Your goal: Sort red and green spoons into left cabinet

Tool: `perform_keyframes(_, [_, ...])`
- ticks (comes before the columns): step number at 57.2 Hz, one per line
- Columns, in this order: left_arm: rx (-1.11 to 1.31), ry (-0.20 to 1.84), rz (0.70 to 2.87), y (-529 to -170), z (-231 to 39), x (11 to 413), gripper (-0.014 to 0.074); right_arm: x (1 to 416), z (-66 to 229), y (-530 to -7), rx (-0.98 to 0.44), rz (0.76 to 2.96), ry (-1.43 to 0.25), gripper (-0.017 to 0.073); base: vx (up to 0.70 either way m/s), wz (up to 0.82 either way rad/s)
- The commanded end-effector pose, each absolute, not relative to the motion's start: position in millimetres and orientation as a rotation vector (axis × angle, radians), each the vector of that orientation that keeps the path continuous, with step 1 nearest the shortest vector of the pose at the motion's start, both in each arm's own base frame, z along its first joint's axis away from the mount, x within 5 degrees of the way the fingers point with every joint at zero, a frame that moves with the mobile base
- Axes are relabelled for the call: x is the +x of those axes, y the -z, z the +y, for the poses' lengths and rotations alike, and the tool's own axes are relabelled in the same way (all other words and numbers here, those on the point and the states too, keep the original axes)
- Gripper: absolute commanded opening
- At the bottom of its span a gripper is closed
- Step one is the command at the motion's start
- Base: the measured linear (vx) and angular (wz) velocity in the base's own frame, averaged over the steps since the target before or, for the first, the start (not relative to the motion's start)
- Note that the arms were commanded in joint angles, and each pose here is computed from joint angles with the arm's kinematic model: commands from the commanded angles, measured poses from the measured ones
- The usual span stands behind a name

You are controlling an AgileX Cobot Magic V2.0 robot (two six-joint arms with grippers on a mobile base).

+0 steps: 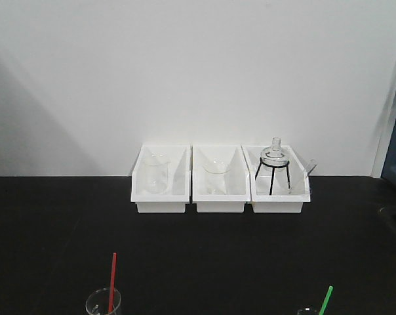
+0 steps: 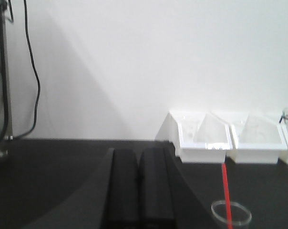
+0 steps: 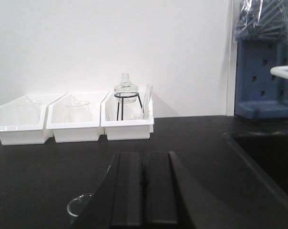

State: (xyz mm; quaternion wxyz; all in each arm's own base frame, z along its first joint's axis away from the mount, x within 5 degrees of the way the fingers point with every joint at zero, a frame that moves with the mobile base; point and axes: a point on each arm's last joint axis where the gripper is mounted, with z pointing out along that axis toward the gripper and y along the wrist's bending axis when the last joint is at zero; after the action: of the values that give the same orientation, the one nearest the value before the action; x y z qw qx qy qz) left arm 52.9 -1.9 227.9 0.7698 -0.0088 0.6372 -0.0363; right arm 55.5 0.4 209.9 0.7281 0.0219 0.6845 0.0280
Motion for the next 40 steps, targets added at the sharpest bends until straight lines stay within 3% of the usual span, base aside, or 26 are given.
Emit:
perform_keyframes(1, [0.004, 0.068, 1.248, -263, -2, 44, -0.0006, 50, 0, -248, 0.061, 1.399, -0.077, -0.0005, 0.0, 0.0])
perform_keyframes(14, [0.025, 0.013, 1.428, -286, -1, 60, -0.0006, 64, 0, -273, 0.033, 1.557, -0.037, -0.0004, 0.0, 0.0])
perform_keyframes(22, [0.02, 0.019, 1.557, -276, -2, 78, -0.0006, 80, -1, -259, -0.021, 1.685, 0.034, -0.0002, 0.0, 0.0])
perform_keyframes(40, [0.02, 0.018, 1.708, -263, -2, 100, 0.0006, 100, -1, -244, -0.012, 1.842, 0.022, 0.0015, 0.0, 0.0])
